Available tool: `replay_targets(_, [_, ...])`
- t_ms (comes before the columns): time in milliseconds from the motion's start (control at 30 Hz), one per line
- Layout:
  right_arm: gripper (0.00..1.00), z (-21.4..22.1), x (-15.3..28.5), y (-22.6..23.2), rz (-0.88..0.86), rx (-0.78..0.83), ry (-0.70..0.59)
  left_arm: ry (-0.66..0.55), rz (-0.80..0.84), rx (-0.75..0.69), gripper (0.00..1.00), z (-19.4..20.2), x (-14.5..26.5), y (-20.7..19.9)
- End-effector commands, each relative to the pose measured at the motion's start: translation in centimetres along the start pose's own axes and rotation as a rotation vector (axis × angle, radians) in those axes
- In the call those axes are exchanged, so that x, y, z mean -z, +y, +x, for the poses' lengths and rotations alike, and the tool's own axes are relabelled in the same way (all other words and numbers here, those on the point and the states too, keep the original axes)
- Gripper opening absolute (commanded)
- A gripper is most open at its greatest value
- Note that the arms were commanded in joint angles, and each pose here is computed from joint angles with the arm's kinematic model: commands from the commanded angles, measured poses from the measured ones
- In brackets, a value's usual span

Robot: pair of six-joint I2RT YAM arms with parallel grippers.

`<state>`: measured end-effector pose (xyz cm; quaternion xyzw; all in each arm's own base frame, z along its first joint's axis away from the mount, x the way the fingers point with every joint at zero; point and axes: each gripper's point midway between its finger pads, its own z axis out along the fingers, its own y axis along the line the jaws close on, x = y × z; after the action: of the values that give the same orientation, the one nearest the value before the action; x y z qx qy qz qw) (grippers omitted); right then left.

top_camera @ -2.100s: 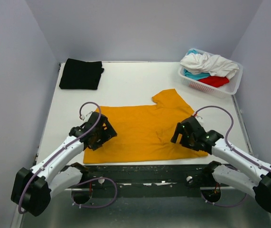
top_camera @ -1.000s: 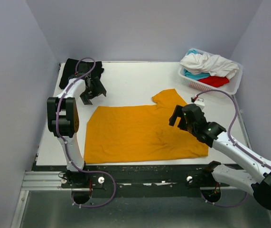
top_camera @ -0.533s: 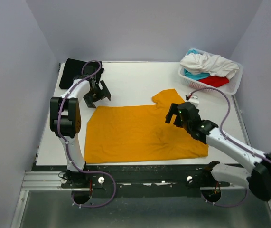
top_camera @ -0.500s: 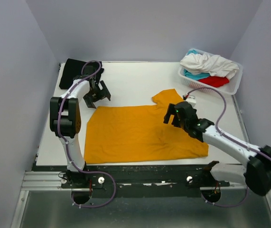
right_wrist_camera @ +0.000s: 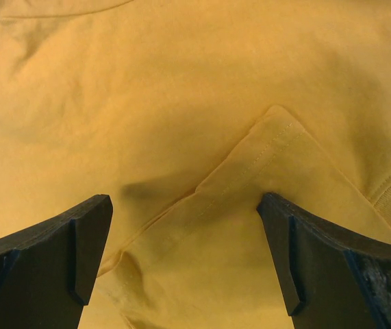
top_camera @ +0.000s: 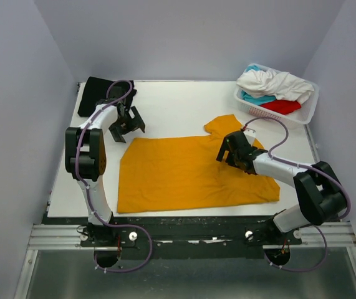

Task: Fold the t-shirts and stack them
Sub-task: Fold the flattened tshirt in 1/3 of the way, then grab the side of the flattened tshirt furthest away from the robot with both arms

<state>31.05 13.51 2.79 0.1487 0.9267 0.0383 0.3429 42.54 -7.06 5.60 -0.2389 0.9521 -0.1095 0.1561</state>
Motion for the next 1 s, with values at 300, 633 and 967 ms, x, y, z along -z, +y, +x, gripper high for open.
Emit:
replay_targets(300, [1.0, -1.1, -0.1, -4.5, 0.049, 0.025, 0.069, -0.018, 0.042, -0.005, 0.98, 0.6, 1.4, -3.4])
replay_targets(633, [1.0, -5.9, -0.6, -5.4, 0.161, 0.125, -0.022, 0.006, 0.075, -0.029, 0.96, 0.6, 0.8, -5.8])
replay_targets(967, [1.0, -5.5, -2.3, -8.0, 0.239, 0.119, 0.025, 0.024, 0.065, -0.059, 0.96, 1.1, -0.7, -8.0])
